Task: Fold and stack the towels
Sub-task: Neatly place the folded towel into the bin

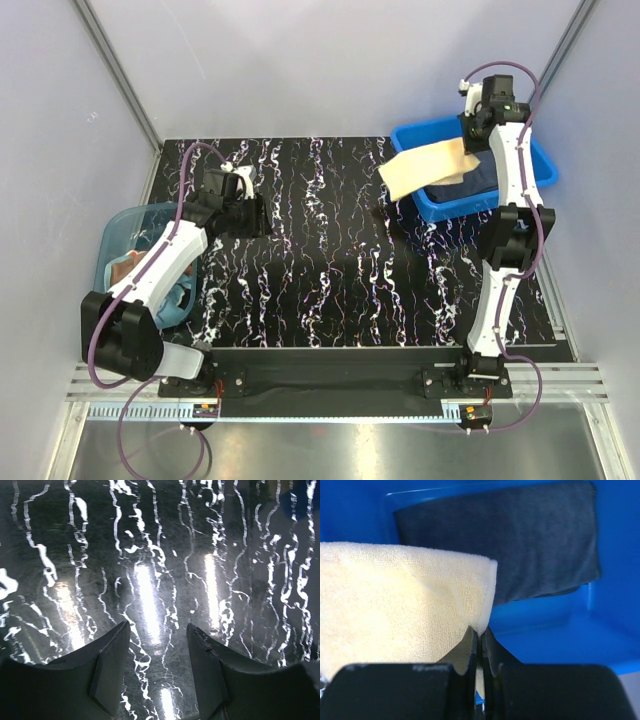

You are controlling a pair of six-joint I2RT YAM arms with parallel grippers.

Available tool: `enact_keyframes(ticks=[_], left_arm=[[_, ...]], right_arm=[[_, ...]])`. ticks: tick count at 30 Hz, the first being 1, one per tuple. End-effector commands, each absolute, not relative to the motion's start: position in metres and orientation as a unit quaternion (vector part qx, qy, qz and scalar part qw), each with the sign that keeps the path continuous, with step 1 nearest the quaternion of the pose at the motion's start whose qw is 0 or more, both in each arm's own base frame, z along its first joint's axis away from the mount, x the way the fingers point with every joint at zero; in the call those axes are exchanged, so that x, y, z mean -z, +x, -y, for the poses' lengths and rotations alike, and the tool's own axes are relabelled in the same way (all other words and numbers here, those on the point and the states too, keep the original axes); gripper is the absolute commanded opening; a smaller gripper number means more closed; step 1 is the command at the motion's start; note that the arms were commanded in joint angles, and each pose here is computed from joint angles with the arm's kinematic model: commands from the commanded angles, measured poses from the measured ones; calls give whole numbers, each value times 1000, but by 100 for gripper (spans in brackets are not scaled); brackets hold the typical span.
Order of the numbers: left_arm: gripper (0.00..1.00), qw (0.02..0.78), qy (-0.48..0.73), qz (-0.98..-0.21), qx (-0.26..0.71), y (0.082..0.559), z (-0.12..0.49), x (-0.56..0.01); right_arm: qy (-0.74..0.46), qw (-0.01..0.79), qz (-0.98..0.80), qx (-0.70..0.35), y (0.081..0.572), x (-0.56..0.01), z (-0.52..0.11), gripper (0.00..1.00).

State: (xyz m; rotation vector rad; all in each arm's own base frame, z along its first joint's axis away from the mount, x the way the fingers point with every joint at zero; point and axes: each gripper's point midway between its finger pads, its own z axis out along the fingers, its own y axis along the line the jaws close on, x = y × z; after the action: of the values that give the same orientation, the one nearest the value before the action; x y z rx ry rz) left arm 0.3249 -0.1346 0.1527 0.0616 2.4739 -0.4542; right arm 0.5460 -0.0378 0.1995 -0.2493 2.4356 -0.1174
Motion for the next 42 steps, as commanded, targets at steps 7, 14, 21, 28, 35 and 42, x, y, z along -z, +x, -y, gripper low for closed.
enact_keyframes(ticks=[7, 14, 21, 28, 35, 42], left_arm=[[55, 317, 52, -918, 231, 329, 156, -169], [55, 310, 51, -919, 239, 328, 159, -168], [55, 305, 51, -919, 242, 330, 161, -167], [55, 300, 43, -926, 226, 332, 155, -156], [56, 394, 0, -905, 158, 353, 127, -204], [59, 492, -133, -859, 42, 359, 60, -260]], right_arm=[[-94, 393, -909, 106, 584, -213, 95, 0], [-106, 409, -903, 85, 612, -183, 97, 0], [-69, 414, -903, 87, 624, -163, 129, 0], [-27, 435, -894, 103, 647, -135, 152, 60], [2, 510, -853, 112, 646, -217, 151, 100], [-10, 571, -821, 17, 595, -322, 63, 100]])
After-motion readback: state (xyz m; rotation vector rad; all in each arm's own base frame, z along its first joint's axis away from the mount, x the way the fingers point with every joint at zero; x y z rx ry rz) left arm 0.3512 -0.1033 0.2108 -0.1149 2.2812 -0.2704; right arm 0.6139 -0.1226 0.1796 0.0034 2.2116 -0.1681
